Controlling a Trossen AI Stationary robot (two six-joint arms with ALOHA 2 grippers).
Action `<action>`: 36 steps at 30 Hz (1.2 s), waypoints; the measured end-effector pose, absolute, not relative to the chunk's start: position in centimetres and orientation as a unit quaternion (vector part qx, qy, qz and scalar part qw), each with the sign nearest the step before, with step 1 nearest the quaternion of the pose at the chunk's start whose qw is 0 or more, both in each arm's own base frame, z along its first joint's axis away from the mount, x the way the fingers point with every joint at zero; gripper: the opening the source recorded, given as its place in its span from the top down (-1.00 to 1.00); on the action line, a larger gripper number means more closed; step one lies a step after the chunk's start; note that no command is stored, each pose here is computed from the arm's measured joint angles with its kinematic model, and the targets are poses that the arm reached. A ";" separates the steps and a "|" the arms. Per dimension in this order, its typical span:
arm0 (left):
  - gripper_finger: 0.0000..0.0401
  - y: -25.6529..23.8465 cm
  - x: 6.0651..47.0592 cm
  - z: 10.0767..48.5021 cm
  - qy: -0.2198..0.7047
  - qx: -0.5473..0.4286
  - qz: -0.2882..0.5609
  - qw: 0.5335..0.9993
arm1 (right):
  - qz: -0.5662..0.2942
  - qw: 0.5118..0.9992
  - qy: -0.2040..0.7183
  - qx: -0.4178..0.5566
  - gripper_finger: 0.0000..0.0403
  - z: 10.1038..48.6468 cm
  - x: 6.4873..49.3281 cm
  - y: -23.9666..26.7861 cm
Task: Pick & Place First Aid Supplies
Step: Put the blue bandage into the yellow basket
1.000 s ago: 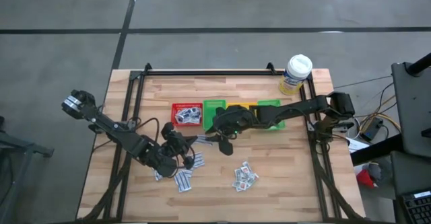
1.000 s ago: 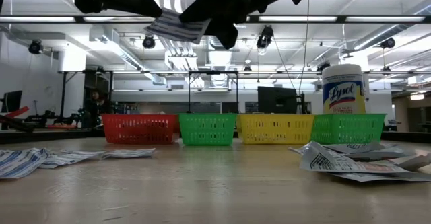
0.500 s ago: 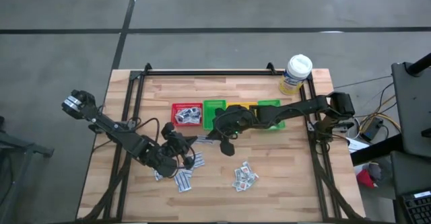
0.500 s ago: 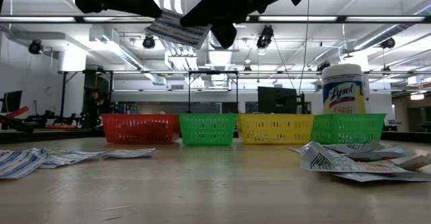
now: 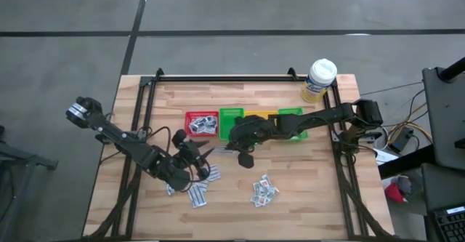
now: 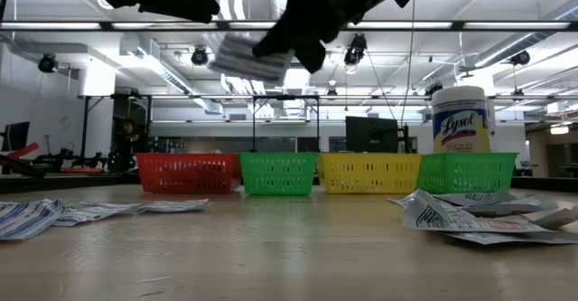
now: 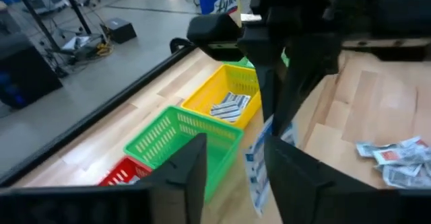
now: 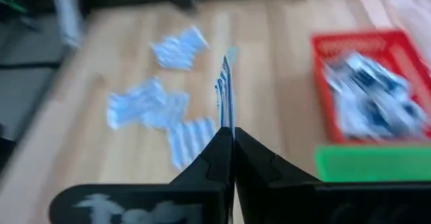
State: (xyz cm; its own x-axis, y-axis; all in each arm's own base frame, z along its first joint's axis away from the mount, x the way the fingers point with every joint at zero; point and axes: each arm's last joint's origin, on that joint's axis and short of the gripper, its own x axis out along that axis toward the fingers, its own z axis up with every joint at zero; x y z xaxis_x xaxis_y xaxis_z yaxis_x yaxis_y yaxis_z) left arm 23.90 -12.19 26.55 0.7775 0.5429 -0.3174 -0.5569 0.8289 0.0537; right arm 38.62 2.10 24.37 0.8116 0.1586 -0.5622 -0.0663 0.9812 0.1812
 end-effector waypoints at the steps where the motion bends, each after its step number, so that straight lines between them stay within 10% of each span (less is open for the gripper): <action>1: 0.25 -12.1 23.8 26.6 0.164 -0.016 0.291 0.942 | 0.044 0.945 0.315 0.071 0.96 24.2 38.4 2.0; 17: 0.17 -11.1 21.9 24.3 0.200 -0.041 0.332 0.921 | -0.167 0.819 0.528 -0.150 0.96 24.9 34.7 -1.7; 36: 0.17 -10.9 20.8 22.0 0.208 -0.053 0.339 0.916 | -0.016 0.844 0.531 0.079 0.96 26.0 31.7 -11.6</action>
State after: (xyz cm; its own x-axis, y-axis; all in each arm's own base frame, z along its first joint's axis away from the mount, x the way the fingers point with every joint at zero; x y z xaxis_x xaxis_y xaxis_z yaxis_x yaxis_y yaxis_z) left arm 20.83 -10.90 22.02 0.6837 0.5988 -0.4171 -0.6428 0.7648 0.0444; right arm 31.72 -11.62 26.05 0.4364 0.0566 -0.8980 0.1113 0.9870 0.1163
